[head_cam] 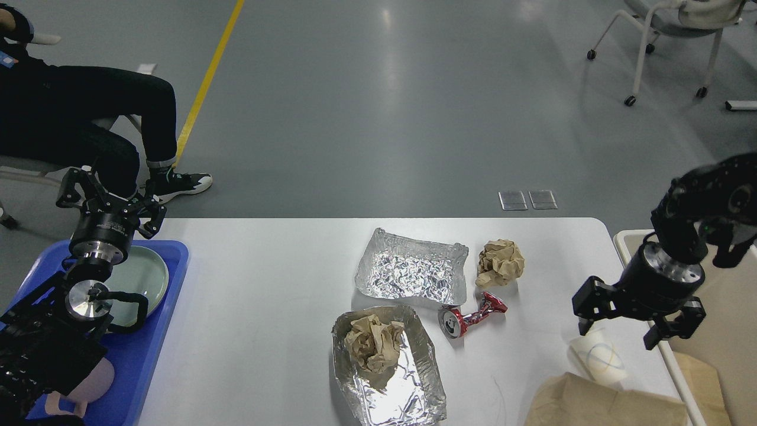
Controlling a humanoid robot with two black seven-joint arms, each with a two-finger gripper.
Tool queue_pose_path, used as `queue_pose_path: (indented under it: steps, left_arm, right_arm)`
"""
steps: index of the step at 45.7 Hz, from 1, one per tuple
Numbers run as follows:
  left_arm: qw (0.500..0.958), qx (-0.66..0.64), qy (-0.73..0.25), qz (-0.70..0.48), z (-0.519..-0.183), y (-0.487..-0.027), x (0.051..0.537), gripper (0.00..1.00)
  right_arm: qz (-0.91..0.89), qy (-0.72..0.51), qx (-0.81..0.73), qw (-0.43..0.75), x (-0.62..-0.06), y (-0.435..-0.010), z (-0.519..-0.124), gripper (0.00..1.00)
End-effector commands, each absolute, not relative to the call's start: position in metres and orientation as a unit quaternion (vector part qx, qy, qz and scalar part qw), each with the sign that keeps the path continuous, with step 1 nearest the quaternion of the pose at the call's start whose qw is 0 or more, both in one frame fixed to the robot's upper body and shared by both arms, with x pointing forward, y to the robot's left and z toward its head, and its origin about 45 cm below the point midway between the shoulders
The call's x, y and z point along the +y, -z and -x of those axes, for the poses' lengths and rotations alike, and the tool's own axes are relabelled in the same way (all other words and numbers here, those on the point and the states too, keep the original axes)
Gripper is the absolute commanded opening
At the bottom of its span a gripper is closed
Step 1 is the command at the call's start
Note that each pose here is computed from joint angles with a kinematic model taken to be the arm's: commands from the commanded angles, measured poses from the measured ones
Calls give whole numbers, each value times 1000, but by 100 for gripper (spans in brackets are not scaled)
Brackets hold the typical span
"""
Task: Tidy desktop
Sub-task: 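Lower the right gripper to the brown paper near the bin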
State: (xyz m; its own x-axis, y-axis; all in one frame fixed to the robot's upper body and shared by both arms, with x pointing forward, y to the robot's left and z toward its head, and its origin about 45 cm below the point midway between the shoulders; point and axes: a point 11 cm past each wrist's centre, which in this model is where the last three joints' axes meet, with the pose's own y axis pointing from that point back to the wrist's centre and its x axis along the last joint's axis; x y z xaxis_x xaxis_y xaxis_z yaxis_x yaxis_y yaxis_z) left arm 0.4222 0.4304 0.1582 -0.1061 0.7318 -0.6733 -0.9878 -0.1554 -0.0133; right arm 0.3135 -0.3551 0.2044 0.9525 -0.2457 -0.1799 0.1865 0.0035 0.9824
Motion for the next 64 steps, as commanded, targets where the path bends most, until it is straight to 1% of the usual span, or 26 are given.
queue_pose_path:
  steps: [1,11,17,25,44,64]
  left_arm:
    - [608,230,-707,278,-422,-158,430,97]
    - [608,230,-707,278,-422,-158,430,97]
    - [608,230,-707,278,-422,-158,430,97]
    - [608,230,-707,278,-422,-158,430,97]
    - [608,230,-707,278,-422,-158,430,97]
    - [608,230,-707,278,-422,-158,430,97]
  right_arm:
    - [-665,193,-22,721,-386,-181,-292,100]
    - [-654,222,-19,723,-413,-171,-267,100]
    - [-651,233,-24,722,-422,-168,-259,100]
    - [-654,235,-45,718,-429,-169,-259,100]
    - [-663,249,-46,705,-426,-143,-249,100]
    - [-639,251,-68,723,-450,-120,-240,100]
